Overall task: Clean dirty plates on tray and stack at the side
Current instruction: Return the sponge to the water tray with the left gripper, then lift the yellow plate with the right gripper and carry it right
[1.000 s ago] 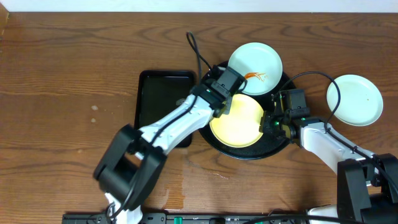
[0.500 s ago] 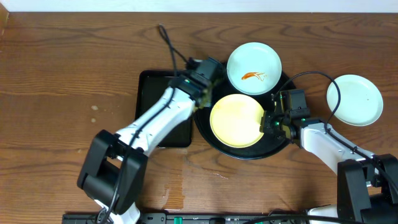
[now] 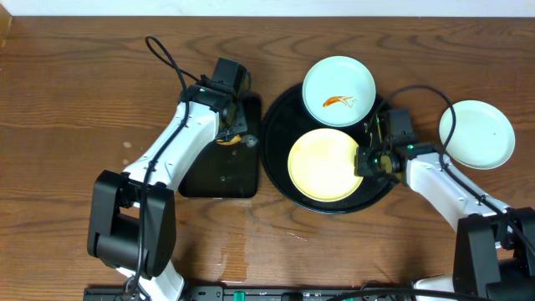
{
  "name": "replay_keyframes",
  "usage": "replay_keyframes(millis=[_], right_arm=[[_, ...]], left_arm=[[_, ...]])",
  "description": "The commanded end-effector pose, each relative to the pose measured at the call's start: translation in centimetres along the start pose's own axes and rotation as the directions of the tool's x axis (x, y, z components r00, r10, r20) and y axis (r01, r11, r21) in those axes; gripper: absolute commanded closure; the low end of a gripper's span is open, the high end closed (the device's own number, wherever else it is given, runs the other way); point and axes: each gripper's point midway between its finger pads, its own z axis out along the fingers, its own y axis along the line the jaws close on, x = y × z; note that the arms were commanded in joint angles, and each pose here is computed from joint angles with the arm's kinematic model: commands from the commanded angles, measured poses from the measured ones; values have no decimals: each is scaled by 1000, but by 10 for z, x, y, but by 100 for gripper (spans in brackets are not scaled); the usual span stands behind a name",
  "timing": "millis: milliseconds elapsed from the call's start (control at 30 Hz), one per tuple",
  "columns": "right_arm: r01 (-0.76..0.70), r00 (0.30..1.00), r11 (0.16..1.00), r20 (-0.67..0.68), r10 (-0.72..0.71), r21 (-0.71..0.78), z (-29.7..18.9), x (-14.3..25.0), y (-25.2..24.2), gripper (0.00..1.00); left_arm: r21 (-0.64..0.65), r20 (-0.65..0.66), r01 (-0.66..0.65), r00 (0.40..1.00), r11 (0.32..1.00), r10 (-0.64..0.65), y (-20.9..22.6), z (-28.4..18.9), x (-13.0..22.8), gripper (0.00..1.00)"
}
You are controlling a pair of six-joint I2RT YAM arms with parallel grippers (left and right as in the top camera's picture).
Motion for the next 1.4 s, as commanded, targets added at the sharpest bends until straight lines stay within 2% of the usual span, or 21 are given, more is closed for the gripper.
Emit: replay_keyframes(millis=[0,167,300,567,667,767,900,1000,1367], right_arm=[[52,996,997,70,-56,60,-14,-26,-5,99],[112,982,992,143,-119,58,-34,-44,1,99],[185,956,971,199,-214,154,-54,-56,-9,99],[393,817,849,290,-499,353,-105,-86,-16,99],[484,740,777,285,-609,403,-121,-91,-12,99],[591,631,659,243,-737,466,-134,-92,-4,99],[652,512,508,168,-843,563,-147,-97,4,99],[661,448,432,140,-883,613,-153,-104,14,99],[522,376,374,186,-908,767,-188,-126,53,99]], left_arm=[[20,-1,24,1000,1000,-24,2,-8,0,92],[18,-5,23,1000,1000,-23,2,-8,2,92],[18,-5,23,1000,1000,-23,2,-8,2,92],[18,-6,23,1000,1000,-23,2,-8,2,92],[18,-5,23,1000,1000,-23,2,-8,2,92],[18,-5,23,1000,1000,-23,2,-8,1,92],[18,-5,23,1000,1000,-23,2,-8,2,92],[18,-5,23,1000,1000,-23,2,-8,1,92],[18,-5,23,1000,1000,-23,2,-8,1,92]])
